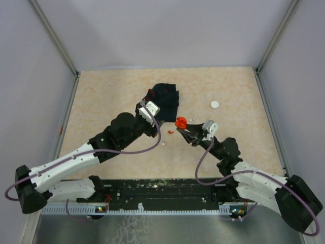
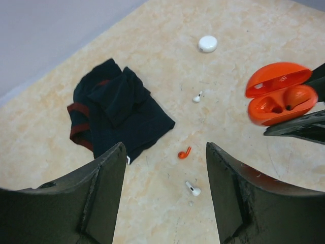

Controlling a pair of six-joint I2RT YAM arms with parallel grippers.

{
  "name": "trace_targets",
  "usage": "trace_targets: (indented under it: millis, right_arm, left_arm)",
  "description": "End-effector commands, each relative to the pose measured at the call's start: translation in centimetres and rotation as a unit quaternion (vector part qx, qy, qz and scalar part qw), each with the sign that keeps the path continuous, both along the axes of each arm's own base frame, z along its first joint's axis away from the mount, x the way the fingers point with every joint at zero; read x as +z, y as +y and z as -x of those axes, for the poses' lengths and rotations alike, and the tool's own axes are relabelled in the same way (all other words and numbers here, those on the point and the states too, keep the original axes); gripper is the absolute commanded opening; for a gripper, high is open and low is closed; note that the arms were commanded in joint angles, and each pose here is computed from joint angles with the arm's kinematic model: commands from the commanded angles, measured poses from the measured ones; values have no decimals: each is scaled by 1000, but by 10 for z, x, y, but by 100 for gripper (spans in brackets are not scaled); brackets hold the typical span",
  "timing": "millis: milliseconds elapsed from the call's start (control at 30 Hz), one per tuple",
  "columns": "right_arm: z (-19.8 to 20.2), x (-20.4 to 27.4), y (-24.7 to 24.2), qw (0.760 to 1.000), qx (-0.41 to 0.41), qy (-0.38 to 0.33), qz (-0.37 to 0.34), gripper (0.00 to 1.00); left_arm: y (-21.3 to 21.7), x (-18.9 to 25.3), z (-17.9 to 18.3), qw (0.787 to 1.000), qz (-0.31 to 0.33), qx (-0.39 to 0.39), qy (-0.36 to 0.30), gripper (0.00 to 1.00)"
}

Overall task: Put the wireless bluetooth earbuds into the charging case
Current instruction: Move the earbud to the center of the board.

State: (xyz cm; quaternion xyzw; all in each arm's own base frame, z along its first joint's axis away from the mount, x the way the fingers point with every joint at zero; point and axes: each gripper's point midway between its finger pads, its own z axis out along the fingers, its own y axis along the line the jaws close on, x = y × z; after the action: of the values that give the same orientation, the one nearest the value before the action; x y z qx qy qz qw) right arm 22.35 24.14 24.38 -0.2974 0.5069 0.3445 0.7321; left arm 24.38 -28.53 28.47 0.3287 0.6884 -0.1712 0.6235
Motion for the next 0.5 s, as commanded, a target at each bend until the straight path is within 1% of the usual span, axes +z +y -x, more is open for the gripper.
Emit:
trace_targets:
  millis: [0, 100, 200, 300, 467]
  right_arm:
    - [2, 8, -11, 1000, -20, -13, -14, 0]
    - [2, 2, -17, 999, -32, -7, -11, 0]
    - [4, -2, -22, 999, -40, -2, -9, 0]
    - [5, -6, -27, 999, -49, 2, -11, 0]
    - [6, -11, -31, 998, -57, 7, -9, 0]
  left_arm:
    - [-7, -38, 1, 996, 22, -21, 87, 69]
    - [-14, -64, -6, 991, 22, -31, 125, 70]
    - [-21, -94, -19, 986, 7, -23, 165, 70]
    - [-24, -121, -35, 978, -12, 10, 210, 69]
    - [-25, -161, -56, 955, -31, 83, 283, 67]
